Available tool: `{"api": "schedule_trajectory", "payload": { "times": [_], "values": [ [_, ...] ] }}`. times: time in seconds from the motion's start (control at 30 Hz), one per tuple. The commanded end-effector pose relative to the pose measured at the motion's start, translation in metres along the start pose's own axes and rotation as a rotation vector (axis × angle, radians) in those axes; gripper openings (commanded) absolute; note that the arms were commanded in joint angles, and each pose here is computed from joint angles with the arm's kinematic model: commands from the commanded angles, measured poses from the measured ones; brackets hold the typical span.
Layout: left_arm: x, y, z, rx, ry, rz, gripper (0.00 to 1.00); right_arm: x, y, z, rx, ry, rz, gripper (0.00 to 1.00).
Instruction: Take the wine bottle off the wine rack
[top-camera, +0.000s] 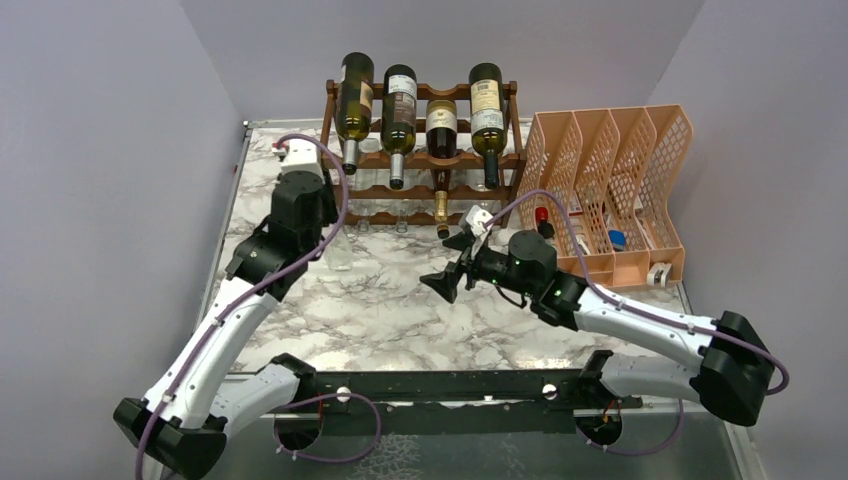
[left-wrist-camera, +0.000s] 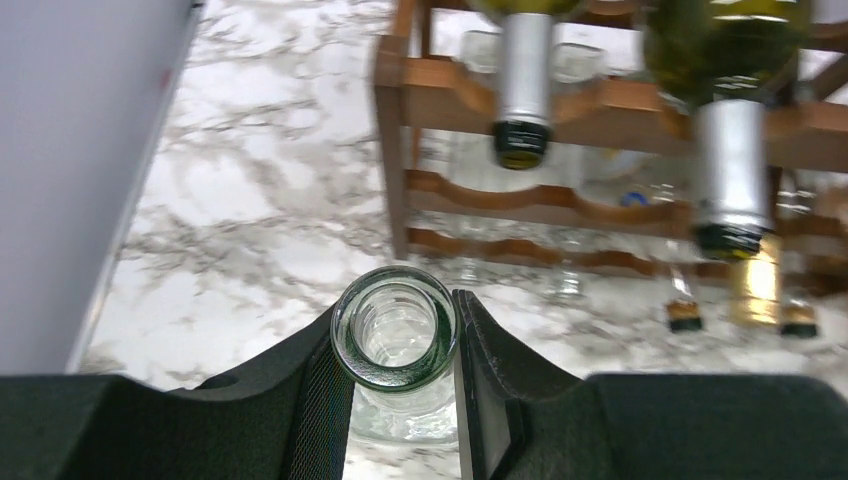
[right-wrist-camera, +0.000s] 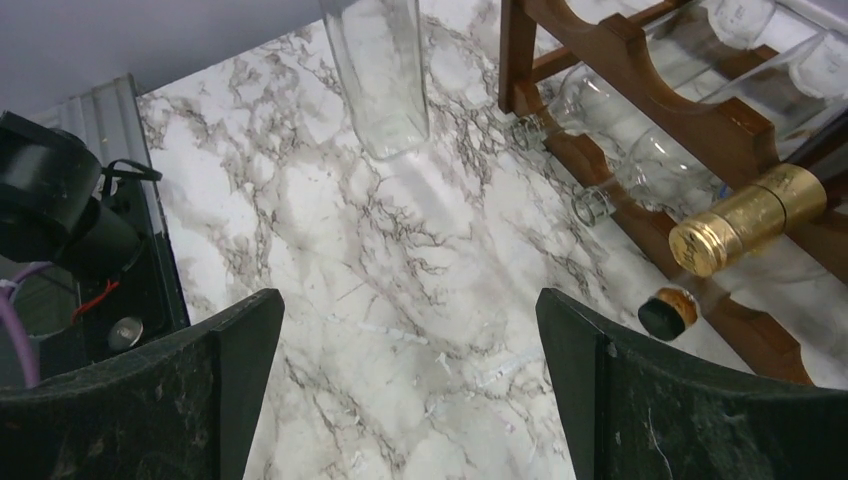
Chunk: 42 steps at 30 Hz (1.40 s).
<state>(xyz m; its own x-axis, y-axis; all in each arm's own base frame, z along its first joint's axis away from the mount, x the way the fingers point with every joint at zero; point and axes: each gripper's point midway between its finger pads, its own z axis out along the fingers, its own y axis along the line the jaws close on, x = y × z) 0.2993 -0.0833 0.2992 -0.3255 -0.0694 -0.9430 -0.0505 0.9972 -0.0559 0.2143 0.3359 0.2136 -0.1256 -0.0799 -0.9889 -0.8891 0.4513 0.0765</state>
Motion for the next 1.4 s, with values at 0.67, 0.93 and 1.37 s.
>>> {"api": "schedule_trajectory", "payload": {
  "times": [0.67, 0.93, 1.37],
  "values": [
    [-0.133, 0.172, 0.145, -0.364, -0.376, -0.146, 0.00, -0.052, -0.045, -0.032, 0.355, 0.229, 0.105, 1.00],
    [-0.158, 0.176, 0.228, -0.329, -0.333, -0.035, 0.00, -0.082, -0.043, -0.041, 0.351, 0.192, 0.087, 1.00],
    [-0.136, 0.183, 0.297, -0.290, -0.305, -0.015, 0.00, -0.086, -0.046, -0.050, 0.378, 0.190, 0.083, 1.00]
  ]
}}
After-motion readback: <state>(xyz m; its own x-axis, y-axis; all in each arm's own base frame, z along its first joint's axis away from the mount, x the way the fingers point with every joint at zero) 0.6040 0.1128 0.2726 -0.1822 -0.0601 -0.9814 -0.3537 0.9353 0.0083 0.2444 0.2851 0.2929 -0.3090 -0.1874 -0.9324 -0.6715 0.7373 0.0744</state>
